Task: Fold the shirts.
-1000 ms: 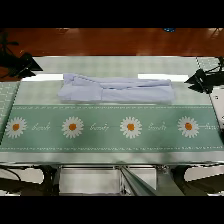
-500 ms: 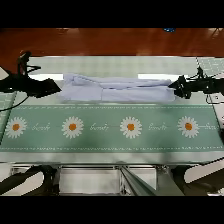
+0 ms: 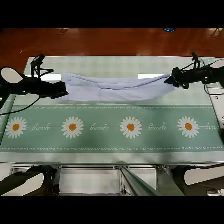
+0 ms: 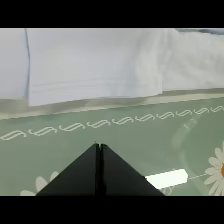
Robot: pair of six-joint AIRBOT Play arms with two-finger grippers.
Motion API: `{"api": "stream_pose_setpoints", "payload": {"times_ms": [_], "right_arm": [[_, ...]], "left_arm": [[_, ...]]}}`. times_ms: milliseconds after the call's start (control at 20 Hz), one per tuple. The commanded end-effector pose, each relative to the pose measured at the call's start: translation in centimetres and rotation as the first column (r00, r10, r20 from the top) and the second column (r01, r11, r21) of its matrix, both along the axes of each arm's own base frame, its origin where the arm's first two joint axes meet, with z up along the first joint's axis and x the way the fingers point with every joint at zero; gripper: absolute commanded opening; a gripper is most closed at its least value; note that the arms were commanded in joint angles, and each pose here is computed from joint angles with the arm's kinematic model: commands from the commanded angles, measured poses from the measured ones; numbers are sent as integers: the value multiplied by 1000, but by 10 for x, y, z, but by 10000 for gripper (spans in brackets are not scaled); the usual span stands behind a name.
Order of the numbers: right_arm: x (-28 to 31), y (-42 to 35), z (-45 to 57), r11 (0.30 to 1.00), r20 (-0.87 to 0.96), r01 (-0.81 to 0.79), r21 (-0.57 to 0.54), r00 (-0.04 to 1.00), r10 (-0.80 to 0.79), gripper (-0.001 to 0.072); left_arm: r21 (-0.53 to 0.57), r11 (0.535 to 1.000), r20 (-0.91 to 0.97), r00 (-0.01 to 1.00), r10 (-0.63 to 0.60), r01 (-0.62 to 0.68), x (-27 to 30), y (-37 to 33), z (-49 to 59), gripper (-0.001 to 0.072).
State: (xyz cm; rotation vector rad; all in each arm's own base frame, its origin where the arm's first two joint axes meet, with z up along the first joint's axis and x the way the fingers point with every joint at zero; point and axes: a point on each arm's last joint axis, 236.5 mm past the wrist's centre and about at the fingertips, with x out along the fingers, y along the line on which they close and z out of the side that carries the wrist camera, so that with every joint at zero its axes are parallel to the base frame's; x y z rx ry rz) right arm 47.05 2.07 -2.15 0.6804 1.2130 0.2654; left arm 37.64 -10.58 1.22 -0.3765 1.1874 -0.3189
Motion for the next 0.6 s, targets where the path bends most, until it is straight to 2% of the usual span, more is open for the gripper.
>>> {"api": "stream_pose_setpoints", "payload": {"times_ms": [0, 100, 250, 400, 550], "right_arm": [[-49, -18, 51, 978, 51, -51, -201, 997, 62, 28], [-90, -15, 79, 971, 108, -27, -236, 993, 54, 28], [-150, 2, 114, 967, 199, 0, -255, 979, 52, 28], [-200, 20, 147, 968, 269, 25, -250, 962, 45, 28], [-225, 28, 176, 967, 350, 77, -242, 937, 13, 28]], "left_arm": [[-91, 994, 22, 998, -60, 62, -2, -42, 9, 18], [-138, 979, 55, 988, -144, 150, -4, -93, 8, 17], [-135, 951, 71, 960, -272, 280, -2, -167, -5, 17], [-149, 895, 68, 908, -414, 420, -8, -251, -13, 17], [-206, 833, 29, 854, -520, 514, -32, -328, -23, 17]]}}
